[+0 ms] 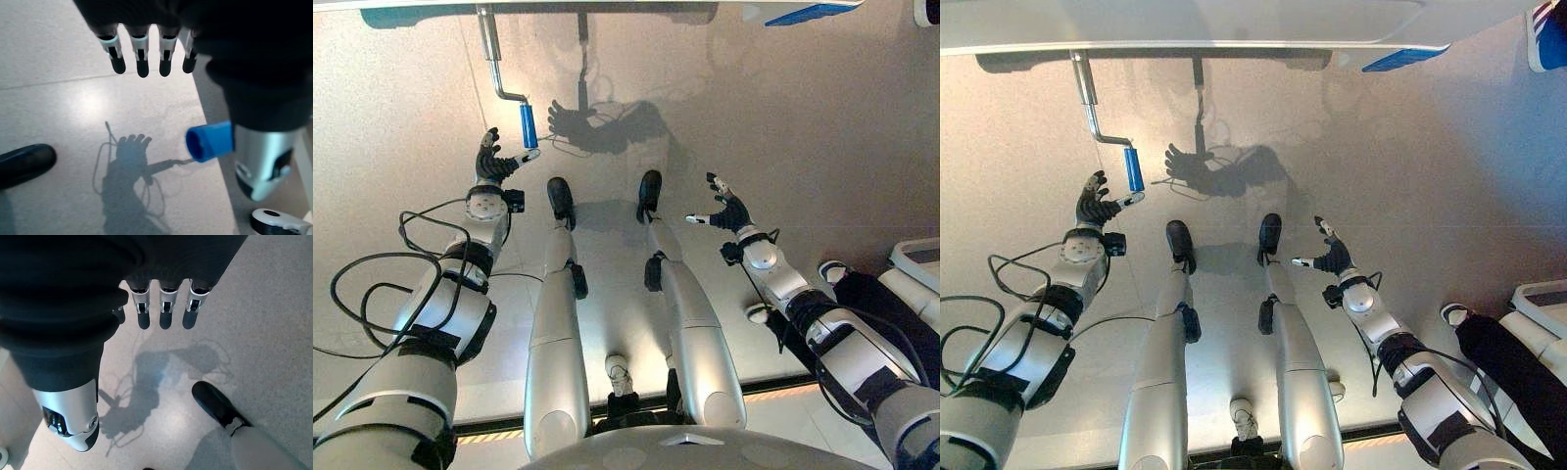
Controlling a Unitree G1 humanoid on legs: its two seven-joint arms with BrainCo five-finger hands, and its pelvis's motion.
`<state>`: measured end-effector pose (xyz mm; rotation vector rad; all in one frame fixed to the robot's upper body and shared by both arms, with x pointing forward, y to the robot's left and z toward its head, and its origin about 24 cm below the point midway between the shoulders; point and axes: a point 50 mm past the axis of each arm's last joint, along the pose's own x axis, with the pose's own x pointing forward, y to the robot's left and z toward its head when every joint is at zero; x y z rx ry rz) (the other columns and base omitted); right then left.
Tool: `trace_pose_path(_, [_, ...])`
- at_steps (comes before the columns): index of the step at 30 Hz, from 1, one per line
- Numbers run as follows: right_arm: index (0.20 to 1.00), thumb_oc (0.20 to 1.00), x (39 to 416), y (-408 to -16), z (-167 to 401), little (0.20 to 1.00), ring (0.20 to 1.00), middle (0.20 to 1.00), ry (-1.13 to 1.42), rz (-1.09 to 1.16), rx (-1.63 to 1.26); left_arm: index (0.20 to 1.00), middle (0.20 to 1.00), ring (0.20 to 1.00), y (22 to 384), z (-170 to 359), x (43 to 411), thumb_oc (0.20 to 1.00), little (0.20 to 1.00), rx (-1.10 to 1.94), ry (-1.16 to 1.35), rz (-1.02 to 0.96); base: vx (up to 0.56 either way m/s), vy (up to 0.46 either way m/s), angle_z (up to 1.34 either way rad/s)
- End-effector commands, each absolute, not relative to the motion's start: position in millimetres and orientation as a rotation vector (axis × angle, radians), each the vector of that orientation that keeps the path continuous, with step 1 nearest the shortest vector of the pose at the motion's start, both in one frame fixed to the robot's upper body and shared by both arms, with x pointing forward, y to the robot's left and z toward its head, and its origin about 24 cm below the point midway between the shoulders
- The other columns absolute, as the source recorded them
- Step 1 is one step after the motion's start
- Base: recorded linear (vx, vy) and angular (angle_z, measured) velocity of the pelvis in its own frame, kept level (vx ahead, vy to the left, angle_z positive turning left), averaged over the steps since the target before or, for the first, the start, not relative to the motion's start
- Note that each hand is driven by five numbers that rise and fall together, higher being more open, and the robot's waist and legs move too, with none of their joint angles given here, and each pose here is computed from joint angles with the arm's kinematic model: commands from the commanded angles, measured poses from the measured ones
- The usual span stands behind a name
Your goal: Raise the hospital bed
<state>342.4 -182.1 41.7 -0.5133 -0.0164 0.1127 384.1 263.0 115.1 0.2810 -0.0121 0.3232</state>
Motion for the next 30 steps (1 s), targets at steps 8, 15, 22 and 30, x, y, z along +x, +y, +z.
trace_pose_path(8, [1.0,1.0,343,-187,56,1.0,1.0,1.0,-0.088,0.132,-0.539,1.0,1.0,1.0,271,156,392,1.0,1.0,0.239,-0.141,0.373,0.0,0.0,0.0])
trace_pose_path(15, [1.0,1.0,343,-186,55,1.0,1.0,1.0,-0.083,0.144,-0.55,1.0,1.0,1.0,270,176,396,1.0,1.0,0.249,-0.192,0.367,0.0,0.0,0.0])
trace_pose_path(22, [1.0,1.0,344,-182,57,1.0,1.0,1.0,-0.096,0.161,-0.554,1.0,1.0,1.0,267,188,399,1.0,1.0,0.26,-0.222,0.357,0.0,0.0,0.0])
trace_pose_path(30, [1.0,1.0,345,-177,60,1.0,1.0,1.0,-0.112,0.185,-0.572,1.0,1.0,1.0,262,191,402,1.0,1.0,0.267,-0.227,0.341,0.0,0.0,0.0])
